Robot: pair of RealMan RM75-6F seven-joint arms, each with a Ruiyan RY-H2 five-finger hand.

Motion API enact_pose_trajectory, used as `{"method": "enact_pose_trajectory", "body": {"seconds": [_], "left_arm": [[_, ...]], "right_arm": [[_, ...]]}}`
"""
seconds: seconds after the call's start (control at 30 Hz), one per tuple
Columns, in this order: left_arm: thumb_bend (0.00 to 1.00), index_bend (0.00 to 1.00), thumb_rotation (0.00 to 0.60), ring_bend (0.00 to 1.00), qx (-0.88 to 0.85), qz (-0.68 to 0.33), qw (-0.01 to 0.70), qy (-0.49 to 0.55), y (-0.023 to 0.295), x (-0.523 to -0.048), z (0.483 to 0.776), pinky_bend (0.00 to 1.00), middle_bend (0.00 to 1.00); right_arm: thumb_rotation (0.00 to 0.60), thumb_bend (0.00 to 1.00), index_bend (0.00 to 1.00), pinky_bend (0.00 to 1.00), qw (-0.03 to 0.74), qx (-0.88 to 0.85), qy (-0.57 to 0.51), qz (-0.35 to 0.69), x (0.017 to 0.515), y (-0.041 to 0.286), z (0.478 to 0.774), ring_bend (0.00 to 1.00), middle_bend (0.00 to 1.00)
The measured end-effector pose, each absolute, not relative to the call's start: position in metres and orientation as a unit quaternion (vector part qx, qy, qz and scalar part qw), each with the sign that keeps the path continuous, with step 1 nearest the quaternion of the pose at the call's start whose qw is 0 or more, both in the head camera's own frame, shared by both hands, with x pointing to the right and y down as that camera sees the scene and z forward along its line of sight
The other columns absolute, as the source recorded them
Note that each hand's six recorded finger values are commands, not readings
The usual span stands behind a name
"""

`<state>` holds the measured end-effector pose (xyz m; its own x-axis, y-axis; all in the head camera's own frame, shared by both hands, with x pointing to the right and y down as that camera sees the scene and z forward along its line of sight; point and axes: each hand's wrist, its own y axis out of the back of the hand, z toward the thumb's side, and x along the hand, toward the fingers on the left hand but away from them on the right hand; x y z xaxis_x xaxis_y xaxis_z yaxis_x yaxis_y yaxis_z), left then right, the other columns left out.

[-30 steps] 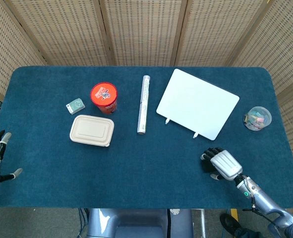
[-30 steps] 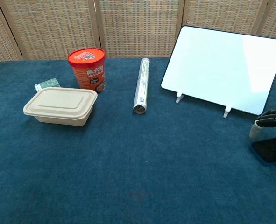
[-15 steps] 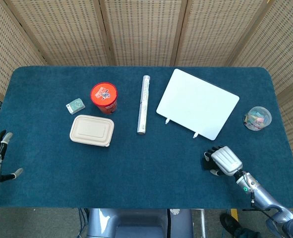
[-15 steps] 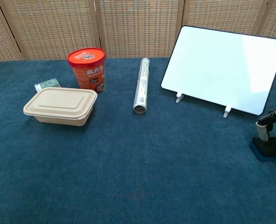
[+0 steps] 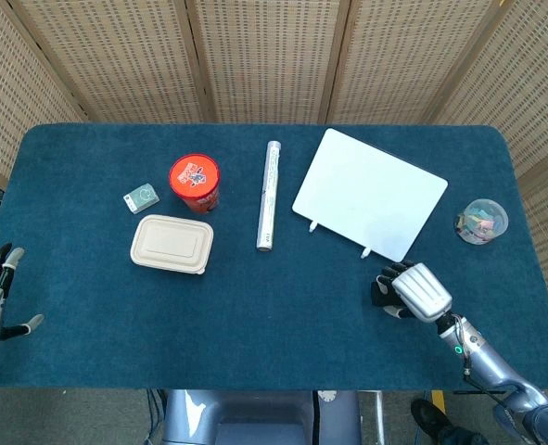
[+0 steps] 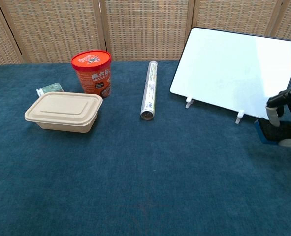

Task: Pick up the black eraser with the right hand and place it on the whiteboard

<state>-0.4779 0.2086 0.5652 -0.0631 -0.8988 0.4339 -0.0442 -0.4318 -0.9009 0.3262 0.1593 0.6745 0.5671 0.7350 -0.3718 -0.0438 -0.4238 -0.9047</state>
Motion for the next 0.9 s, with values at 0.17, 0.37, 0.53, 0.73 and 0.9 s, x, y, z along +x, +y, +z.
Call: {"method": "enact_pose_trajectory", "body": {"seconds": [0.17, 0.37, 0.53, 0.73, 0.9], "left_arm": [[0.00, 0.00, 0.600, 0.00, -0.587, -0.609, 0.350, 0.401, 0.208, -0.478, 0.565, 0.00, 0.00], [0.00, 0.00, 0.600, 0.00, -0.586, -0.610, 0.349, 0.403, 0.207, -0.478, 0.566, 0.00, 0.00], [0.00, 0.00, 0.600, 0.00, -0.585, -0.612, 0.347, 0.403, 0.206, -0.479, 0.567, 0.00, 0.00], [0.00, 0.00, 0.600, 0.00, -0.583, -0.616, 0.343, 0.405, 0.204, -0.481, 0.568, 0.00, 0.00], [0.00, 0.00, 0.600, 0.00, -0.579, -0.620, 0.338, 0.407, 0.201, -0.484, 0.570, 0.00, 0.00]], "right_arm": [[0.600, 0.38, 0.58, 0.53, 0.531, -0.714, -0.242, 0.387, 0.314, 0.135, 0.660, 0.49, 0.58], [0.600, 0.41, 0.58, 0.53, 0.599, -0.655, -0.243, 0.391, 0.294, 0.093, 0.646, 0.48, 0.58], [0.600, 0.43, 0.58, 0.53, 0.643, -0.600, -0.230, 0.417, 0.278, 0.060, 0.642, 0.48, 0.58], [0.600, 0.44, 0.58, 0.53, 0.658, -0.547, -0.221, 0.468, 0.262, 0.023, 0.647, 0.48, 0.58], [0.600, 0.44, 0.58, 0.53, 0.650, -0.516, -0.212, 0.516, 0.251, 0.003, 0.660, 0.48, 0.58]]}}
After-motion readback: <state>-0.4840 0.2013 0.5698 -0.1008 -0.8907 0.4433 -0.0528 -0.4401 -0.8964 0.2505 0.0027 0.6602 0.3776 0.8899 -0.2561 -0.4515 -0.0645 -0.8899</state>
